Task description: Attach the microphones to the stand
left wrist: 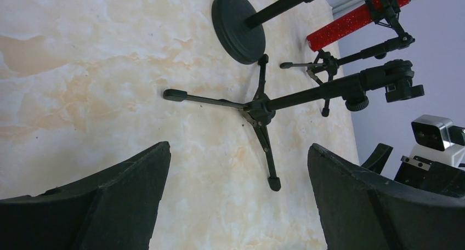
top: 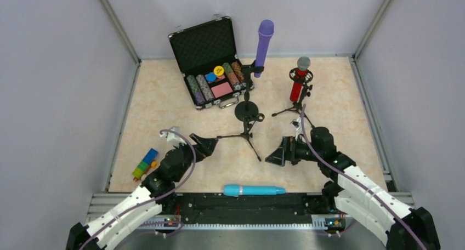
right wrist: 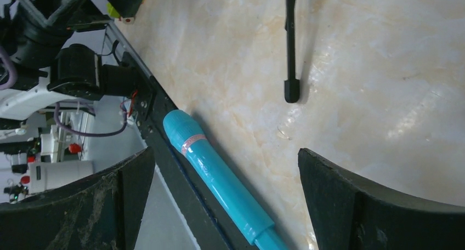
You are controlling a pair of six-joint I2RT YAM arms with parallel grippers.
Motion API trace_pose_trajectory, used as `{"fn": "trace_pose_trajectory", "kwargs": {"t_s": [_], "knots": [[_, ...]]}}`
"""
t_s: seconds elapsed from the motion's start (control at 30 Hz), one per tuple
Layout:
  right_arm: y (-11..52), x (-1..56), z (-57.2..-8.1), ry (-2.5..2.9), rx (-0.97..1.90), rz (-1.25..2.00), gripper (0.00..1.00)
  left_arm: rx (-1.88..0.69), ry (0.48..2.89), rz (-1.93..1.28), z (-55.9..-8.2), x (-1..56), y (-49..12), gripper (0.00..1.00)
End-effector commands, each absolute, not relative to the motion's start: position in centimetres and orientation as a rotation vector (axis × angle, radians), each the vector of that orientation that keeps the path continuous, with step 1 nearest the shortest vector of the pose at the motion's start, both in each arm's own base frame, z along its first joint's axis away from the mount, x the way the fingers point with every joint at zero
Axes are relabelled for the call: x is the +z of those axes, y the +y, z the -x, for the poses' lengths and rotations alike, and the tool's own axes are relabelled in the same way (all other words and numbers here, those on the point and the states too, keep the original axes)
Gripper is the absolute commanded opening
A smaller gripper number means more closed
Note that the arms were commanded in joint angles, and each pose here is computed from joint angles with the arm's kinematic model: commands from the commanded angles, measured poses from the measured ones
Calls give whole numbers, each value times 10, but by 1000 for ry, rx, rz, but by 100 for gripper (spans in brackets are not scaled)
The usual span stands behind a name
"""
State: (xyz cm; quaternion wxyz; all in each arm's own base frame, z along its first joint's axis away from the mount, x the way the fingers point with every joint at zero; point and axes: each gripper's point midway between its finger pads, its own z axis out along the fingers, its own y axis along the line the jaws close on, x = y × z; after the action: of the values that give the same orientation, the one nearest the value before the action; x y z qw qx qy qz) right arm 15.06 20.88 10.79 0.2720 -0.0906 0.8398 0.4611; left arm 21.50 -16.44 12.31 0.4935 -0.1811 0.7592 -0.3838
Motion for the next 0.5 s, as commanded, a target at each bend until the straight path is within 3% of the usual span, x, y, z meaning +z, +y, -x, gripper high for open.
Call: {"fn": "trace_pose_trajectory", "kwargs": {"t_s": [0.0, 0.47], "knots": [[232, 141, -149, 2096, 1389, 407, 99, -956, 1768, 552, -222, 133, -157, 99], [284, 128, -92, 2067, 1352, 825, 99, -945, 1894, 135, -201, 131, -185, 99]]}}
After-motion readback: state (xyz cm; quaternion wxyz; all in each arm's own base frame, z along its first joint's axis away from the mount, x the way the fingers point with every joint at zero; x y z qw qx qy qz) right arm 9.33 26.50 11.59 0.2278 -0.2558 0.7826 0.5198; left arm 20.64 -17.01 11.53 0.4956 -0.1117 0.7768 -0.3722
